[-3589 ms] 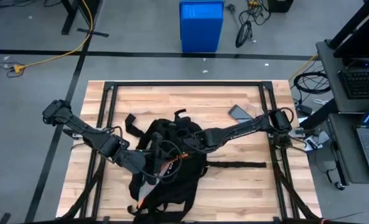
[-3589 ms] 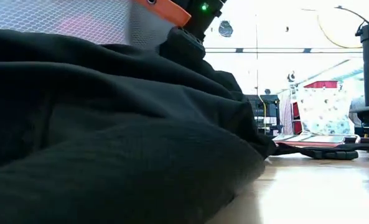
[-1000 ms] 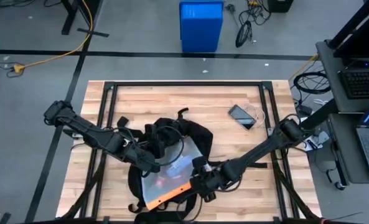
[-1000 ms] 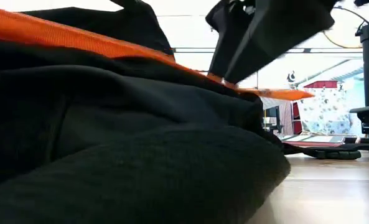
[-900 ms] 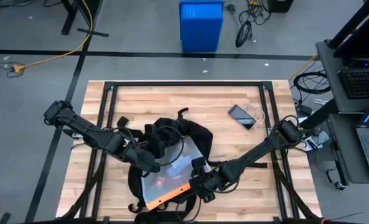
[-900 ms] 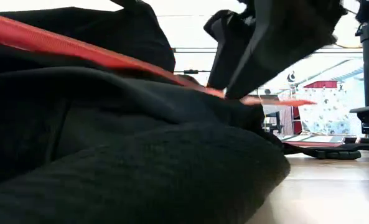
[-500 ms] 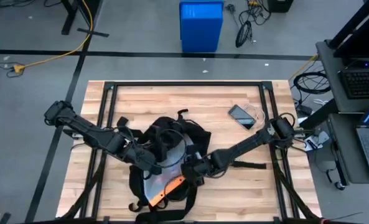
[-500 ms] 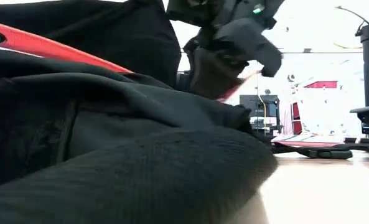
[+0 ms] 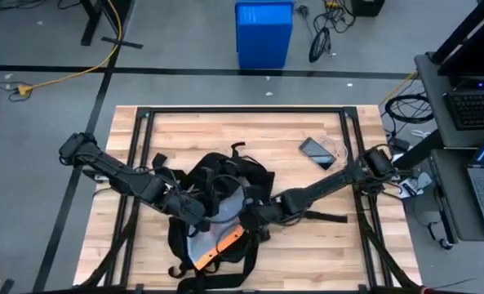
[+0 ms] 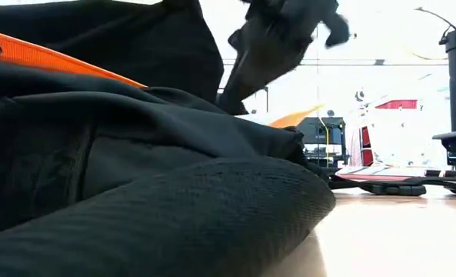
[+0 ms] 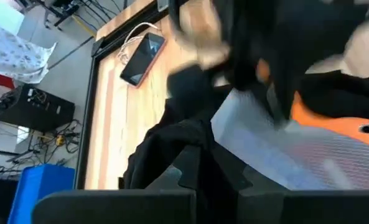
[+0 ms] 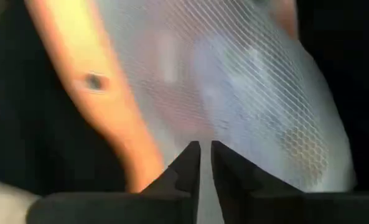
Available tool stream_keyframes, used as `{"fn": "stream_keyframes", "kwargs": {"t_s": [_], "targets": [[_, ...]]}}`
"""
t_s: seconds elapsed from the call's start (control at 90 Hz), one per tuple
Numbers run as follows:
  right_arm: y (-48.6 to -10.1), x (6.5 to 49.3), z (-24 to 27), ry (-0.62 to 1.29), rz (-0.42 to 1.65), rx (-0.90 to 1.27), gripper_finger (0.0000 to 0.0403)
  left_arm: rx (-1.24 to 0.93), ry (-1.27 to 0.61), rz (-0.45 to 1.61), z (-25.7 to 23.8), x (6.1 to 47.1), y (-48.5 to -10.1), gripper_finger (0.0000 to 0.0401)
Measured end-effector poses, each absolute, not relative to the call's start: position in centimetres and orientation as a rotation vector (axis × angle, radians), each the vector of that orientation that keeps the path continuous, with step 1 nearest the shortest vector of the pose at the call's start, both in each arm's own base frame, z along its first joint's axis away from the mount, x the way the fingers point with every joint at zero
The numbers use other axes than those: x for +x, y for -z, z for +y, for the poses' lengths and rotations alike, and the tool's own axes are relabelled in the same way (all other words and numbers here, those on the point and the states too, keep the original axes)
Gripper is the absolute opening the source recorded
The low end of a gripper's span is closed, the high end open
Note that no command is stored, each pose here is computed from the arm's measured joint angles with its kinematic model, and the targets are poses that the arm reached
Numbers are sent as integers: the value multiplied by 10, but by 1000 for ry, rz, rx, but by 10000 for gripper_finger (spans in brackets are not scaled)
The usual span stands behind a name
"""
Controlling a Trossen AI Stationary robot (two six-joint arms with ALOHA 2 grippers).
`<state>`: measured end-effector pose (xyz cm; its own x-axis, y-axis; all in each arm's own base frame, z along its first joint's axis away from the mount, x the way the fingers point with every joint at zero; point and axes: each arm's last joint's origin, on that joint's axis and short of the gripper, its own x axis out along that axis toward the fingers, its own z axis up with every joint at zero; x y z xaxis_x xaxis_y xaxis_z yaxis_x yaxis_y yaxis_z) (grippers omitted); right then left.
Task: Unpack backpack
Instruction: Put the zip bag into the black backpack
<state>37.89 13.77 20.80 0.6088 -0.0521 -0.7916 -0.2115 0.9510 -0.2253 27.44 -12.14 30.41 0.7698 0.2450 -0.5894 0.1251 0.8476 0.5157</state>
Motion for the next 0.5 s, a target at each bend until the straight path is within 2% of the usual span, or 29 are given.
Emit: {"fn": "stream_keyframes", "kwargs": {"t_s": [0.167,0.356,0.5], "targets": [[-224,366,169,-208,828,-289,83,575,-88,704,-120,275,-304,4],[-202,378,182,-215,794,-296,165,572,-96,705,-118,276,-304,4],[-186,394,169,-168,782,-271,203,571,-96,706,-118,275,-304,4]]}}
